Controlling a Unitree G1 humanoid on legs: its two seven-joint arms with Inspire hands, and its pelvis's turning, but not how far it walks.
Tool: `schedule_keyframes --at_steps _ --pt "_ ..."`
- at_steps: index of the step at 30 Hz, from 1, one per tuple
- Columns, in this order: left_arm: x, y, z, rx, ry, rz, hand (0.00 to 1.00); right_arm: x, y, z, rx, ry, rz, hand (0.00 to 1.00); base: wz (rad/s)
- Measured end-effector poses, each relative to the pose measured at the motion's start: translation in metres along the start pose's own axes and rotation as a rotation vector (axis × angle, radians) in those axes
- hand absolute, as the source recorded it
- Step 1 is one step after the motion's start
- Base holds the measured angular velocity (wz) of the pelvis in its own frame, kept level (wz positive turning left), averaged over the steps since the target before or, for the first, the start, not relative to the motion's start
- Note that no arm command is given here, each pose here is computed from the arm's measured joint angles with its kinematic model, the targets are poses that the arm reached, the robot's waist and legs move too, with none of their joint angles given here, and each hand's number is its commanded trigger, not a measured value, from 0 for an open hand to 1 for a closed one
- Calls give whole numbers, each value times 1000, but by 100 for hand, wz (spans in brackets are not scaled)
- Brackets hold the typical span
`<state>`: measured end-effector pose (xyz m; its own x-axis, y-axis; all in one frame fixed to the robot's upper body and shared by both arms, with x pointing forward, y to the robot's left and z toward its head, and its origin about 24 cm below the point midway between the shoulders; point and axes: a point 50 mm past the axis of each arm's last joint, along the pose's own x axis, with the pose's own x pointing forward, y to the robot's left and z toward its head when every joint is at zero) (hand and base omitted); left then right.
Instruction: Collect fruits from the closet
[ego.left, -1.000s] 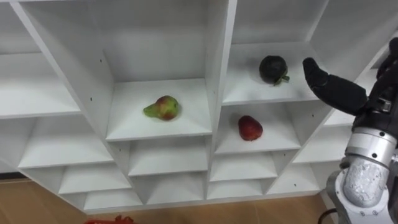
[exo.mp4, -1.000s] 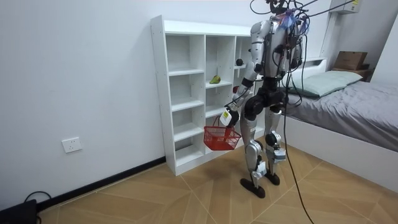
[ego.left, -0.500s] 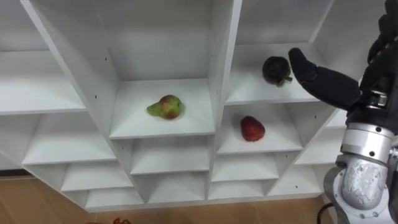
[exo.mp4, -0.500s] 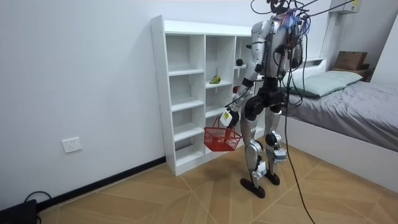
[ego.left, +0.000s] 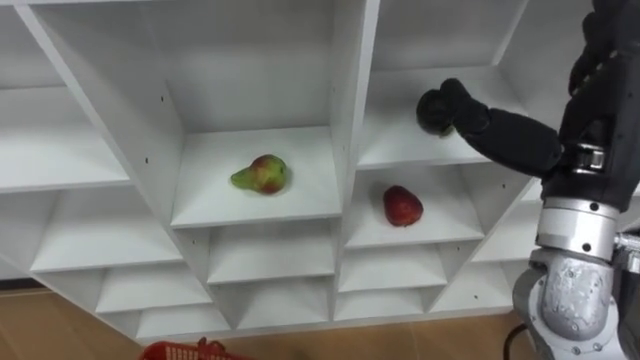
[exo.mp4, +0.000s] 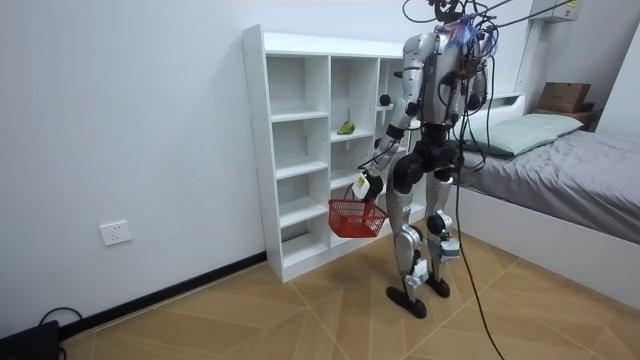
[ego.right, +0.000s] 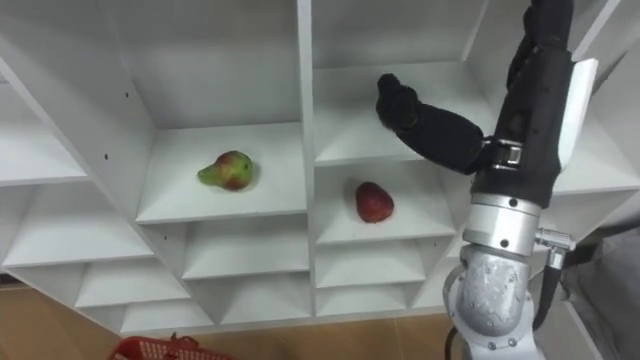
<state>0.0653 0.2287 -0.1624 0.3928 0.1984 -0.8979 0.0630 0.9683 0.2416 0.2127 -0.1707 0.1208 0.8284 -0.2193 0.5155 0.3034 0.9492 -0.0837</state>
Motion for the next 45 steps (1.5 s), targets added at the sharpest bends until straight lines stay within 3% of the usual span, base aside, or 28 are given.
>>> schedule_keyframes --at_steps 4,11,45 --pt "0 0 0 3 3 0 100 -3 2 -10 -15 35 23 0 0" --pt "0 -1 0 7 3 -2 100 -20 6 -52 -52 262 100 0 1" --pt "-3 -3 -6 5 4 17 100 -19 0 -61 -29 310 43 0 2"
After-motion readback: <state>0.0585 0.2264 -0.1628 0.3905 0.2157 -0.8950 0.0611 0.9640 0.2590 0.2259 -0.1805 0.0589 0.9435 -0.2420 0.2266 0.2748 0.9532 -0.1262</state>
